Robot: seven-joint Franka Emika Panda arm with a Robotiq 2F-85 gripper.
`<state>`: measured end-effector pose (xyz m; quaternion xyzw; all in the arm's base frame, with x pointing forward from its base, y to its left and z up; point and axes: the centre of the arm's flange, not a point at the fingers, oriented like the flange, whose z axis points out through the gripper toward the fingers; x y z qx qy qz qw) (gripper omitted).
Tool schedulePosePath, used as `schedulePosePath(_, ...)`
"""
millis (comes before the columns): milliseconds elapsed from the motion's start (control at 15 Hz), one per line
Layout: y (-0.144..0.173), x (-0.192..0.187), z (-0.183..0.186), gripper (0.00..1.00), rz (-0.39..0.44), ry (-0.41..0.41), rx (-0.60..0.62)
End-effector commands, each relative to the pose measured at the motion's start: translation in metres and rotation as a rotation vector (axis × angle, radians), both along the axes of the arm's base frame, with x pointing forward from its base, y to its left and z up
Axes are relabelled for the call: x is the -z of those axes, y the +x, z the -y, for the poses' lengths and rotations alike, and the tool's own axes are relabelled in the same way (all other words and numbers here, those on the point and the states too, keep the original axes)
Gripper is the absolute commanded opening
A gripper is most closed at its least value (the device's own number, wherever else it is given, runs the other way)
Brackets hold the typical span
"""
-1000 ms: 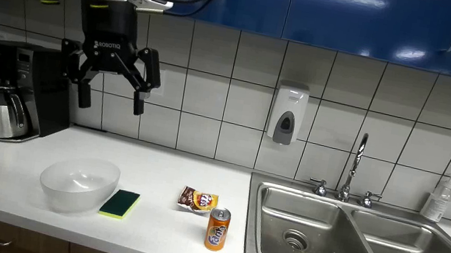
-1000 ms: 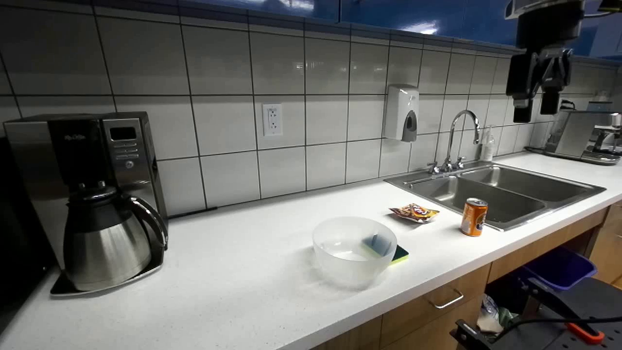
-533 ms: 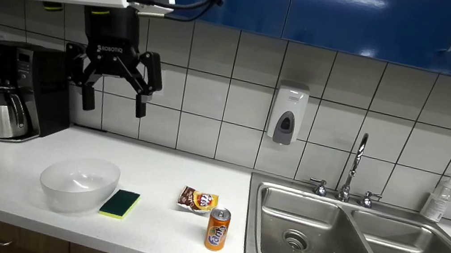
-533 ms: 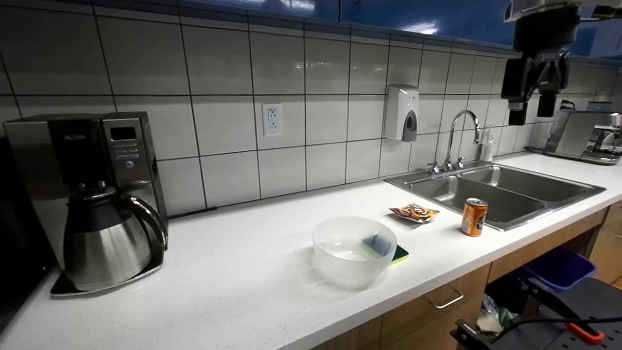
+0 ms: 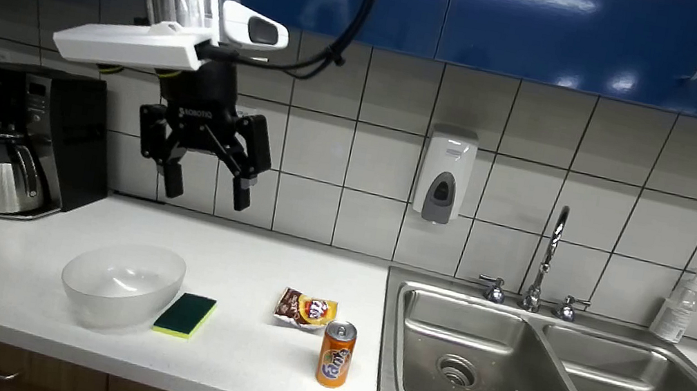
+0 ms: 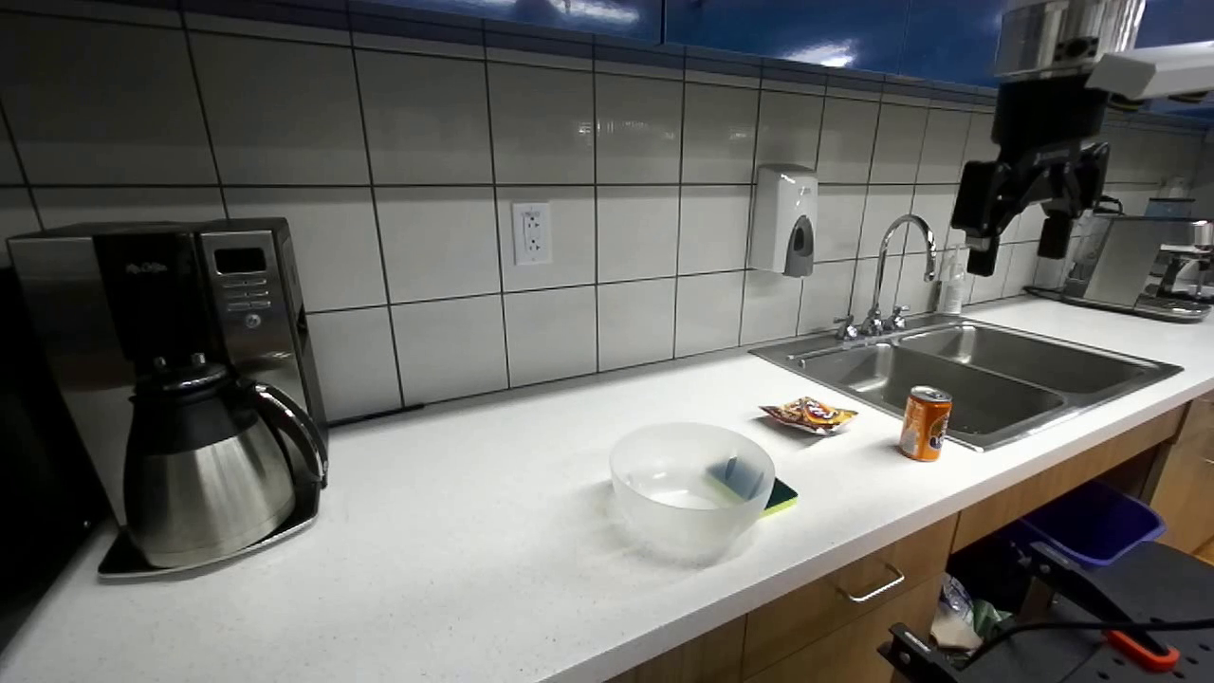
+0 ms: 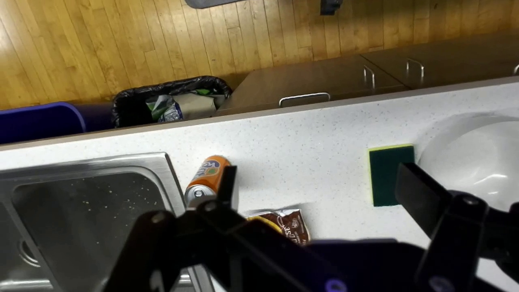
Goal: Put the snack pack in the bowl
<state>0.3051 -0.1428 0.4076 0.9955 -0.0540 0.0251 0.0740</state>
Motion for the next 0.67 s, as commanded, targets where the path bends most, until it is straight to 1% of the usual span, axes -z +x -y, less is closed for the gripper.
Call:
schedulePosePath(0, 0.016, 0.029, 0.013, 1.0, 0.012, -0.052, 0.099)
schedulePosePath(267, 0.035, 0.056, 0.03, 1.0, 0.029, -0.069, 0.212)
schedulePosePath(600, 0.062, 0.096, 0.048, 1.0, 0.03, -0.087, 0.303)
